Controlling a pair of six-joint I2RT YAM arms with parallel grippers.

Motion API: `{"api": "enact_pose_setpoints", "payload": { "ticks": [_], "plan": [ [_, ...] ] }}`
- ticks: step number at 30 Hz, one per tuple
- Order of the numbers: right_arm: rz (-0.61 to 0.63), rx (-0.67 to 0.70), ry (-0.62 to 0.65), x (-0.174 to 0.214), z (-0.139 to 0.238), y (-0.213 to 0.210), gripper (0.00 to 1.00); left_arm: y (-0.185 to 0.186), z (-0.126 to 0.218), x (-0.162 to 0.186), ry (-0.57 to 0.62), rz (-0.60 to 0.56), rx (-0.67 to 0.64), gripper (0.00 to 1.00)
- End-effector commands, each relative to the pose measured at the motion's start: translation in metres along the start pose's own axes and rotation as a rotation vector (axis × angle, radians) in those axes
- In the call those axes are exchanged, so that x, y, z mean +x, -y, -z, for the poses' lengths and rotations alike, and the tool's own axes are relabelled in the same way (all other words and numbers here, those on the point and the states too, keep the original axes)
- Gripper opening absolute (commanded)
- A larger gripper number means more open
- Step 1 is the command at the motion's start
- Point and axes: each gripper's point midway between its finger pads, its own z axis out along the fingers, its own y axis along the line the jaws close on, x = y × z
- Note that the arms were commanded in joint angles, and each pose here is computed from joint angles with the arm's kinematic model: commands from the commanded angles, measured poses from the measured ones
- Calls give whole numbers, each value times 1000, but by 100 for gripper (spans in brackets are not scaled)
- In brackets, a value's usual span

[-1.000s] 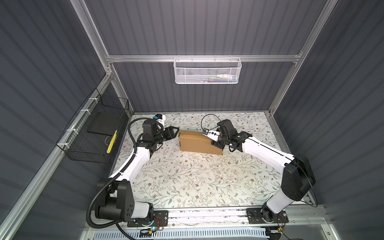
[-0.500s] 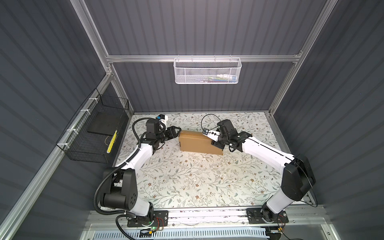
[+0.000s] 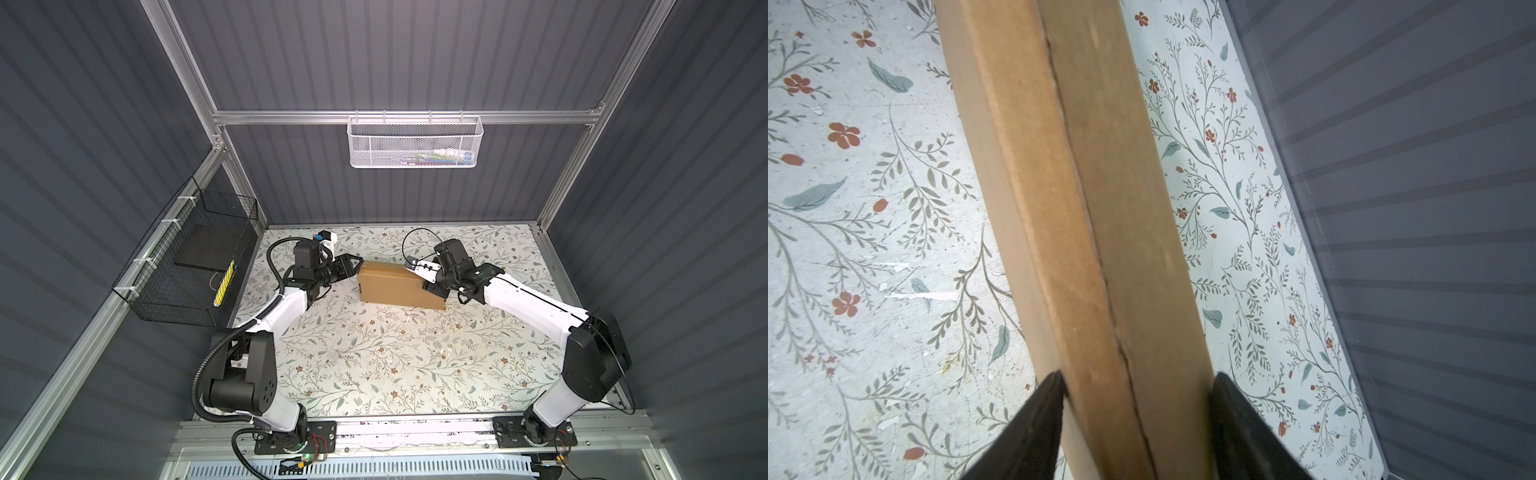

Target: Fold the paper box

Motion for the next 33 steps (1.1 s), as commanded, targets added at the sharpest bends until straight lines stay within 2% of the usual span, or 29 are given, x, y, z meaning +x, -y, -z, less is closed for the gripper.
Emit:
{"api": "enact_pose_setpoints", "payload": {
  "ticks": [1,15,25,33],
  "plan": [
    [-17,-34,-41,12,-5,-9,57,-8,-2,7,-13,22,1,50],
    [-26,-26,-45,13,-6,-9,56,-23,-10,20,-39,44,-23,33],
    [-43,-5,-32,10,-3,-3,60,-32,-15,29,-50,60,-35,28],
    [-88,1,38,-1,12,1,62,-36,-18,33,-55,74,-39,24]
  ]
}}
